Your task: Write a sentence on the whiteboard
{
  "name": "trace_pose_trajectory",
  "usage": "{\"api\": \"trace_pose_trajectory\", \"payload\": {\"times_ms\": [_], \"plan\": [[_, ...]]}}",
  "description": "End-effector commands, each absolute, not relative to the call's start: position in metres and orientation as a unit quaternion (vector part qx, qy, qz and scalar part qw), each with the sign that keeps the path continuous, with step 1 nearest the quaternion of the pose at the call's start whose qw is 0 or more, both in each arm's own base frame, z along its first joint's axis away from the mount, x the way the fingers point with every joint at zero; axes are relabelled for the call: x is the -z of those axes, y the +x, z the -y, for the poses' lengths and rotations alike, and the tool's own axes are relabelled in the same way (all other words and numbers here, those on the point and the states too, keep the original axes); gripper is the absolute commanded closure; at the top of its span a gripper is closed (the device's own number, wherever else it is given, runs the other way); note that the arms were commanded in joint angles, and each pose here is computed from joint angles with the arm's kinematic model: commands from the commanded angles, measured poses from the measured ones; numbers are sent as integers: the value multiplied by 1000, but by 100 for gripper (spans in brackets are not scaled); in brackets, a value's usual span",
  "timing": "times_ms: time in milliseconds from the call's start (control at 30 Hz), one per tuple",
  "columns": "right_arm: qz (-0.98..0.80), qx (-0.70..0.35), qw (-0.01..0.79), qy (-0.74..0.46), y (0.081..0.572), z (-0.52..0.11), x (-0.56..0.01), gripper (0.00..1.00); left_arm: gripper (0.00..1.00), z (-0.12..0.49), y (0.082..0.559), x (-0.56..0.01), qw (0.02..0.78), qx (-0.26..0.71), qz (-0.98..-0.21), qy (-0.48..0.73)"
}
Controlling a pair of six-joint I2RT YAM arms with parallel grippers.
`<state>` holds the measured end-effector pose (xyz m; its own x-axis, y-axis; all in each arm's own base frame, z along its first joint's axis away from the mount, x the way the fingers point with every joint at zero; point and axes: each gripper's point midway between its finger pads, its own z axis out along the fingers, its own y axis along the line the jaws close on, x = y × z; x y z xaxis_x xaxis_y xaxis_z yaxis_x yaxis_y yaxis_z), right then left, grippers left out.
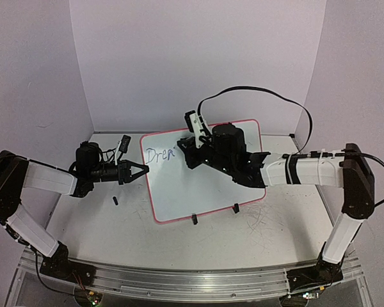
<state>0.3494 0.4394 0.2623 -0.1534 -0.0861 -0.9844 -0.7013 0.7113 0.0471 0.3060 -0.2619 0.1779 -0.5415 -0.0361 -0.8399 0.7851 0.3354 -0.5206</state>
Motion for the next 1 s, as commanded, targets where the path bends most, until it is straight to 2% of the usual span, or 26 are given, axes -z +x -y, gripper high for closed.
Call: {"api": "trace_pose_trajectory", "payload": {"times_ms": [0,500,967], "plan": [[-708,-255,604,-263,356,-439,-273,100,100,265,311,-199,440,497,-689,293],[-734,-256,571,-265,341,-431,-242,100,100,265,311,-200,440,497,-689,292],[-717,-253,604,-237,360,-432,-275,100,100,265,311,-200,440,497,-689,293]]}}
